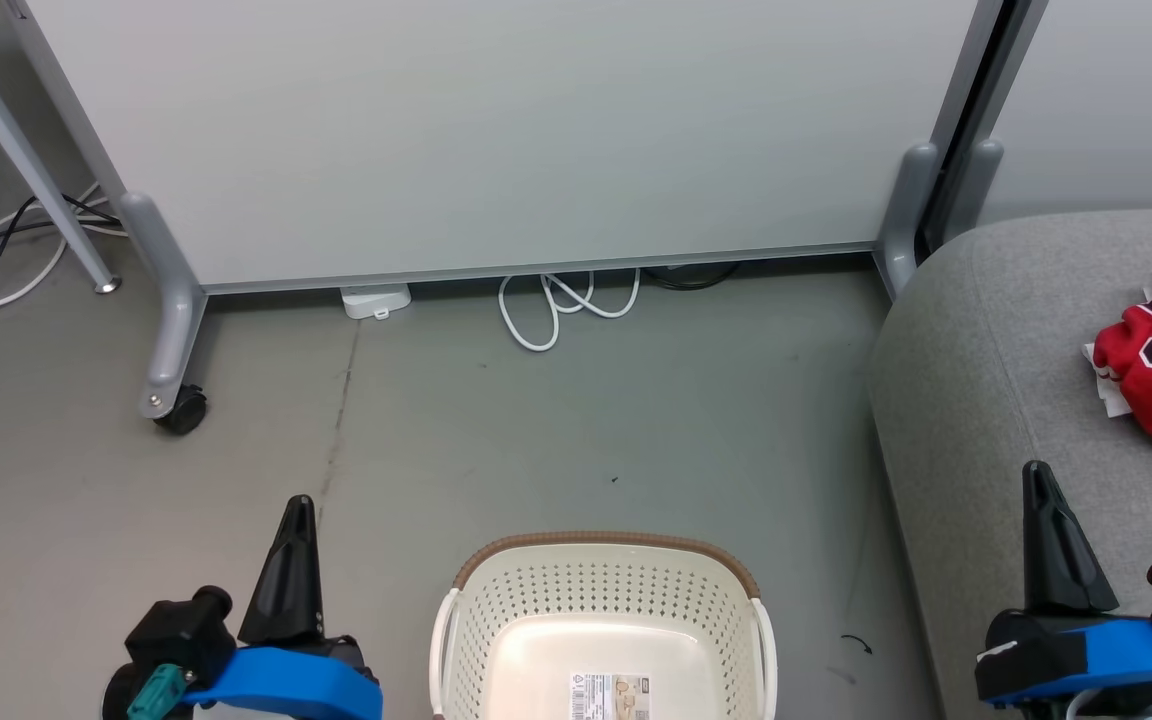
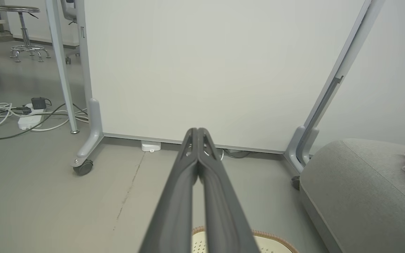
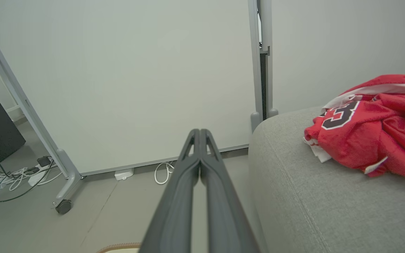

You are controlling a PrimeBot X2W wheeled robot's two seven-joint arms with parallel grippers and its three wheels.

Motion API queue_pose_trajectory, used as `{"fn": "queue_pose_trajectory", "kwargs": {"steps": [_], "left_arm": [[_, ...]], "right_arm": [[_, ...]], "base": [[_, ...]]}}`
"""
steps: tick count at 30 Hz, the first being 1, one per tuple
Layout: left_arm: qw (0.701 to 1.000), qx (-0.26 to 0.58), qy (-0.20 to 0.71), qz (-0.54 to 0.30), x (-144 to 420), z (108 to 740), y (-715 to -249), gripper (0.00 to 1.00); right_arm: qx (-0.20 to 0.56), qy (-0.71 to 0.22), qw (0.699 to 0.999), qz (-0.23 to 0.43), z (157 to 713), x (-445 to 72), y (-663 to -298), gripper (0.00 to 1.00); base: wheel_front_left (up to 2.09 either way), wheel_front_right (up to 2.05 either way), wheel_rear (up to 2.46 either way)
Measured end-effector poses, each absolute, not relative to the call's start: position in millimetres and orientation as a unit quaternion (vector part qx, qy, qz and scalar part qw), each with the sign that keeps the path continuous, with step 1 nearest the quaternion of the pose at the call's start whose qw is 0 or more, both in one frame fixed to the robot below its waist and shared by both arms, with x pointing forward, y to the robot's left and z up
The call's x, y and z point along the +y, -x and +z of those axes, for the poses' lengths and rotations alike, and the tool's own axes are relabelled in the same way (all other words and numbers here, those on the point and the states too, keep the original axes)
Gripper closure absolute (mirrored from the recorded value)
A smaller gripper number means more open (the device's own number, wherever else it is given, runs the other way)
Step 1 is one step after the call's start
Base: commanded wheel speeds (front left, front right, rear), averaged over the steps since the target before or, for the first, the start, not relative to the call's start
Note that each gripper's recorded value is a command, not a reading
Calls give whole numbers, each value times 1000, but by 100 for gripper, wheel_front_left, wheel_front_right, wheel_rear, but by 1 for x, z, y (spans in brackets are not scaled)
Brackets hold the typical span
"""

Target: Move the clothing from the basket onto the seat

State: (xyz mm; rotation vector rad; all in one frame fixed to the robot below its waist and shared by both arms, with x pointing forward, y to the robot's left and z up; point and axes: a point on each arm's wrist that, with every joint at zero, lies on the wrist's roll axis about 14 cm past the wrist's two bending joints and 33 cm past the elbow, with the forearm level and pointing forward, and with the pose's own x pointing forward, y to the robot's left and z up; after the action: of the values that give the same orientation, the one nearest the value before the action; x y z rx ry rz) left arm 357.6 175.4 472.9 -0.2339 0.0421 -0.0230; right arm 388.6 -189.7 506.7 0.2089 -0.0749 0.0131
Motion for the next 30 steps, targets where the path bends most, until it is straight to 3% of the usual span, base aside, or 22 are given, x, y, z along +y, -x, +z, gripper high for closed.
{"fn": "queue_pose_trajectory", "kwargs": {"steps": [30], "left_arm": [[935,37,352,37,194,472,-366,100]], "right_arm": [[-4,-347,938,-26,495,-199,-387,100]], "base": [[0,0,0]]}}
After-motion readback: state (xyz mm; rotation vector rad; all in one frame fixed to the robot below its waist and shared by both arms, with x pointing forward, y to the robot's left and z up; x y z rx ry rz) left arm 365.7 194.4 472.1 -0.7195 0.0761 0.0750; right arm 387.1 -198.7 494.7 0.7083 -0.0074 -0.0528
